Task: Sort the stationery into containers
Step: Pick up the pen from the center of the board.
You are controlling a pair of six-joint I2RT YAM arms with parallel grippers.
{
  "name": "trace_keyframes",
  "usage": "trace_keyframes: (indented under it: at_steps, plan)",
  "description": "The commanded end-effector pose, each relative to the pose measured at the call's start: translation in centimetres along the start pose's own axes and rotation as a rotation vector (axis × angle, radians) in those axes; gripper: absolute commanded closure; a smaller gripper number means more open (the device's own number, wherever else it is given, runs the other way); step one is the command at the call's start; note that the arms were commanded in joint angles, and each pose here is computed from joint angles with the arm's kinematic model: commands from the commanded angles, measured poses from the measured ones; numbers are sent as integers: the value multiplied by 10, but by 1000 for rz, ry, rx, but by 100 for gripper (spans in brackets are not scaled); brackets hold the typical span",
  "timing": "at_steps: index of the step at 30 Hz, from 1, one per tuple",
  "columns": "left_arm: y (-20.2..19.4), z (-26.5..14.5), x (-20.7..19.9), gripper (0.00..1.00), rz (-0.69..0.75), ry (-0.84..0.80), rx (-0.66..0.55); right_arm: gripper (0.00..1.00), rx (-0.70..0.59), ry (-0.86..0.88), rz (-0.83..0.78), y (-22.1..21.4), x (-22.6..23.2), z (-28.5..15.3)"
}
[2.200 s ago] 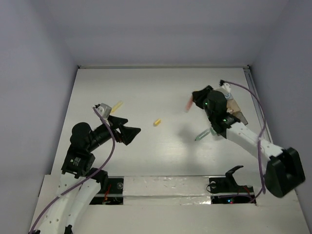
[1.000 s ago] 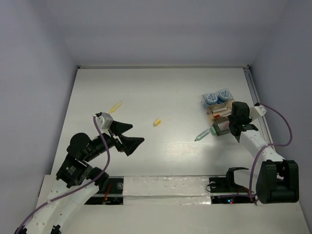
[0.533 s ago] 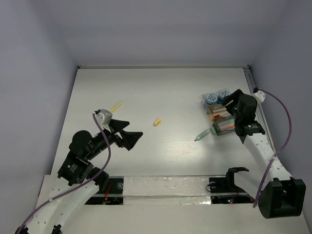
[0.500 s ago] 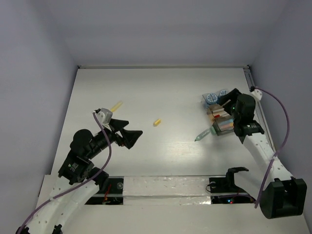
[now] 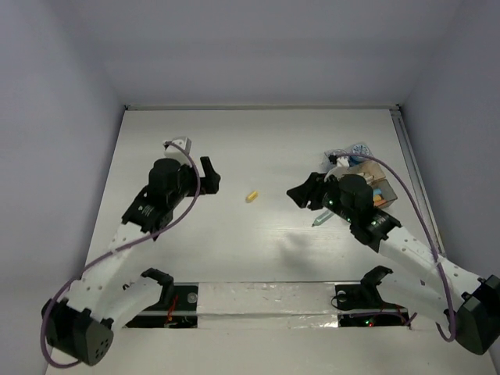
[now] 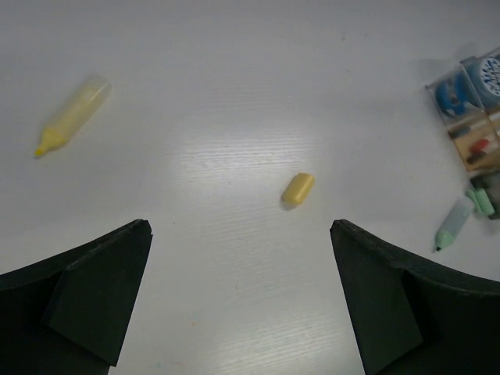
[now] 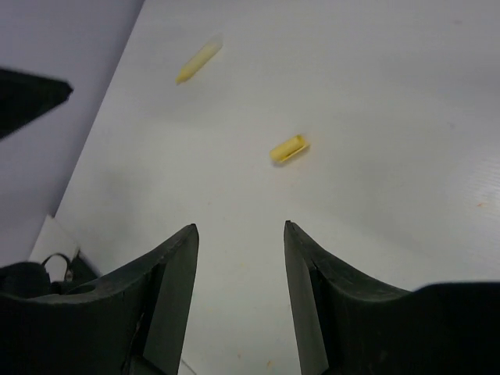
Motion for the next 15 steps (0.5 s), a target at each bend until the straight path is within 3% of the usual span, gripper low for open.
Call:
trace_keyframes:
  at_steps: [1, 2, 3, 9, 13, 15]
  plan:
    - [47, 17, 14, 1, -1, 128, -75, 47, 43, 167, -4, -22, 29, -3]
    - [39, 37, 15, 1, 7, 139, -12, 47, 59, 185, -6, -28, 32, -4]
    - [56, 43, 15, 1, 5, 149, -24, 47, 79, 212, -13, -36, 38, -6]
    - [52, 110, 60, 32, 59, 338, 138, 45, 90, 256, -47, -43, 41, -24]
    - [30, 135, 97, 32, 119, 487, 263, 43, 86, 267, -91, -42, 42, -37]
    - [17, 149, 102, 30, 170, 482, 323, 43, 90, 285, -102, -43, 44, -42]
Point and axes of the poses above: each gripper's point midway between its finger pads, its own z axis out along the fingers, its own x axis along the line the jaws close on, y = z × x, the point moved 2 cm from there along -z, back along the fingers, and after that the axes turned 8 degrees about z, right-handed, at the moved point
